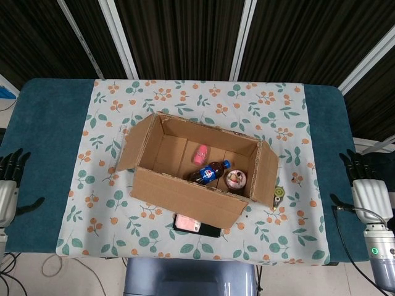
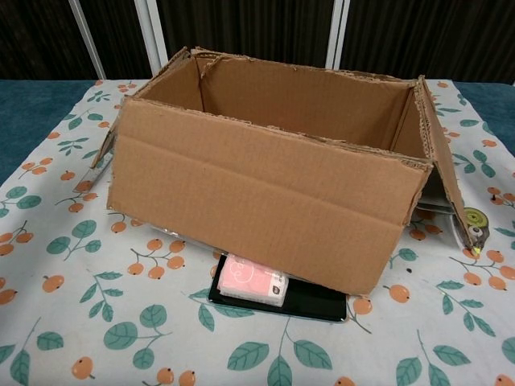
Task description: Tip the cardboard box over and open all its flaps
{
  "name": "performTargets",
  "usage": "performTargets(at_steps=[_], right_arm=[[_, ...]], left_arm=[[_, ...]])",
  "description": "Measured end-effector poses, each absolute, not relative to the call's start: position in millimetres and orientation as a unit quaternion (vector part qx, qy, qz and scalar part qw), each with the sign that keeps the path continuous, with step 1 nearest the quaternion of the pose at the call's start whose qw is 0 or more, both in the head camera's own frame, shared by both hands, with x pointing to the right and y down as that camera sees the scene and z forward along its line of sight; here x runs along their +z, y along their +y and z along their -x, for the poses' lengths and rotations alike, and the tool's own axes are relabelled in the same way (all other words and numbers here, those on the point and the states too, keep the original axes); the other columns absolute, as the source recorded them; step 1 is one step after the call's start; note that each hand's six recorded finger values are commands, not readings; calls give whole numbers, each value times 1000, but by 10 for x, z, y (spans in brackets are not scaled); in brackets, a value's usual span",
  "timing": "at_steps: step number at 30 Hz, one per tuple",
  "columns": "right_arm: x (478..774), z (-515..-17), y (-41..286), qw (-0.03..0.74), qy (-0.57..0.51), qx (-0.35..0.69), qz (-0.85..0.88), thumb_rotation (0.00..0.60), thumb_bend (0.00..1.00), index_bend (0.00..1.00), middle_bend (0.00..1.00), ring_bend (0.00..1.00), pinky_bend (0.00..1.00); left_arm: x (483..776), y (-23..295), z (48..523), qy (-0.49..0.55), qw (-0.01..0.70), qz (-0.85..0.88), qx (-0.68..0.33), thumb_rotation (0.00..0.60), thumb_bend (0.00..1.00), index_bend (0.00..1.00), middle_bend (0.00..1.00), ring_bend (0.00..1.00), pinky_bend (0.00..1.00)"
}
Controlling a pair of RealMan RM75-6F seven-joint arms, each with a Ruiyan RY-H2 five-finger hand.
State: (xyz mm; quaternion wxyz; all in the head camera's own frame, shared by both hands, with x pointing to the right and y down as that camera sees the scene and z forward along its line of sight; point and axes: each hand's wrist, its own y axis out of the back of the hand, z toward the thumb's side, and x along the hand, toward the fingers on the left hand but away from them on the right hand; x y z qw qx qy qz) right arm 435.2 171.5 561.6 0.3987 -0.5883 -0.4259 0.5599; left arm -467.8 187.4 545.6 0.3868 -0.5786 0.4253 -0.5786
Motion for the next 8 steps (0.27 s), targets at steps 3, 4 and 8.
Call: performTargets(at_steps=[3, 4, 8], right_arm=[[5598, -4350, 1740, 406, -420, 560, 587, 600, 244, 0, 0, 15, 222], [5597, -4348, 1747, 408, -419, 560, 587, 600, 244, 0, 0, 15, 222], [5623, -4330, 1758, 413, -413, 558, 589, 600, 244, 0, 0, 15, 223]], left_arm=[[5504, 2032, 4794, 433, 393, 566, -581, 600, 69, 0, 0, 0, 33], [5513, 2077, 4824, 437, 394, 563, -581, 600, 69, 0, 0, 0, 33], [5487, 2144, 4869, 461, 395, 558, -565, 600, 69, 0, 0, 0, 33]])
